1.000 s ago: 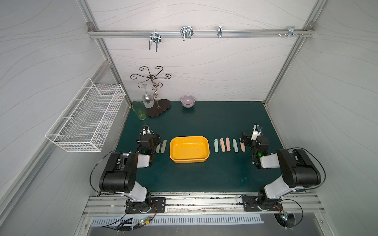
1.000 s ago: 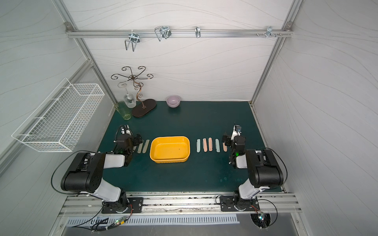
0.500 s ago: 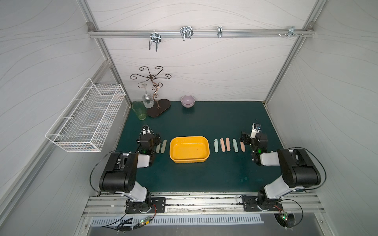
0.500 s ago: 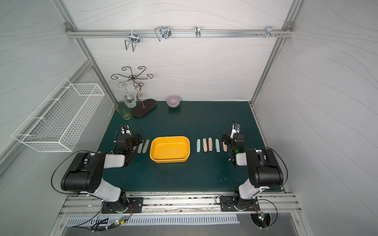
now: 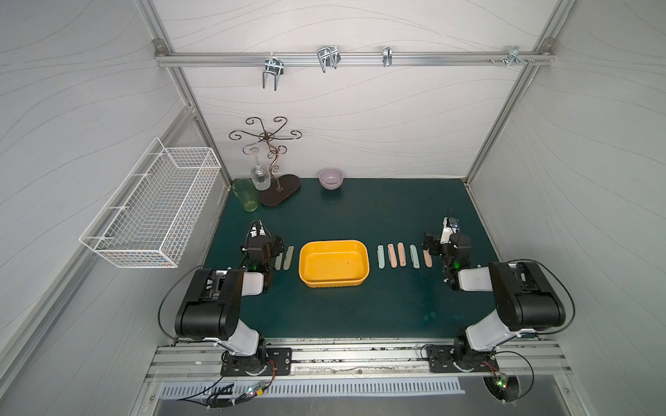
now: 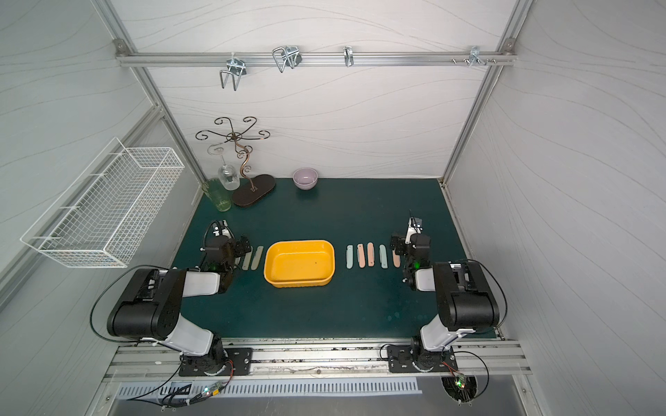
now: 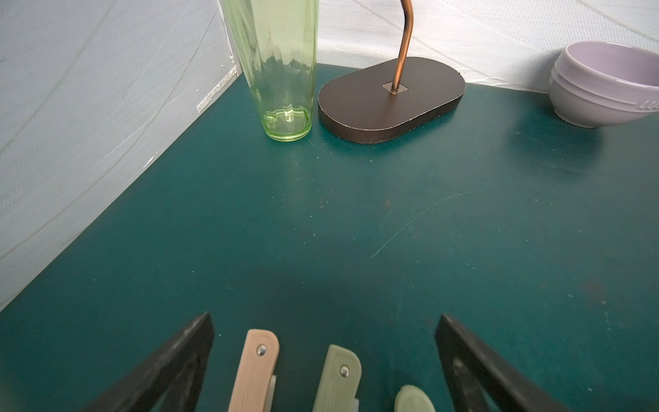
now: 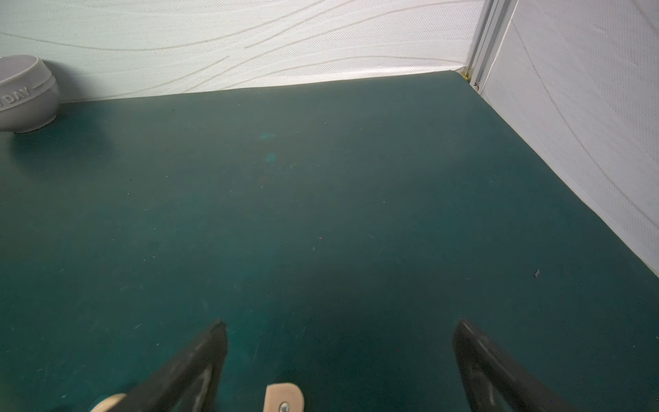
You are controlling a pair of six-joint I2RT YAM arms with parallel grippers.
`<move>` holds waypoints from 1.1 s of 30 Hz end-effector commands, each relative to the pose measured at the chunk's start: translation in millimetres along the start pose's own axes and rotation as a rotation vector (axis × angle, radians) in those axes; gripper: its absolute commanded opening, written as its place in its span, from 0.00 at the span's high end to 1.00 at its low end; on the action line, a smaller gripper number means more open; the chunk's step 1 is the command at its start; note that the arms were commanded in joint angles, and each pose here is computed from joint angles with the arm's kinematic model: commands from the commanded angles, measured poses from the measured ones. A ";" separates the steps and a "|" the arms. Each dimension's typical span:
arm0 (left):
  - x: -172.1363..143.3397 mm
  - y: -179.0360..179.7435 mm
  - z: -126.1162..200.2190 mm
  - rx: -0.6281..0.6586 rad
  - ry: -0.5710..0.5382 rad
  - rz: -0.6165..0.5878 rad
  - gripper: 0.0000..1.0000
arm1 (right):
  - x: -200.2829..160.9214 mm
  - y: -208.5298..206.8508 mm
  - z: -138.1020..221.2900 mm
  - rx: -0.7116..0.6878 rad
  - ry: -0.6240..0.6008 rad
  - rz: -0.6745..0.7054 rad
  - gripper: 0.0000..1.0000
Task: Take the fruit knife out of the storage box
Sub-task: Reset both arms
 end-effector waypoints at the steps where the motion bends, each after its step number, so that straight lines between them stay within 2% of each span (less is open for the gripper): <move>1: 12.0 -0.9 -1.3 0.005 -0.059 -0.003 0.01 | 0.4 2.6 -1.2 0.000 0.005 0.015 0.01; 33: 11.2 -1.0 -1.4 0.004 -0.057 -0.003 0.01 | -0.1 6.7 -3.5 0.002 0.014 0.047 0.01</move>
Point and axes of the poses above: each gripper's point midway between its finger pads, its own z axis back along the fingers, its own y axis along the line the jaws close on, x = y × z, the point moved 6 cm from there along z, back along the fingers, and after that the axes turned 8 degrees about -z, right-handed, at the moved point
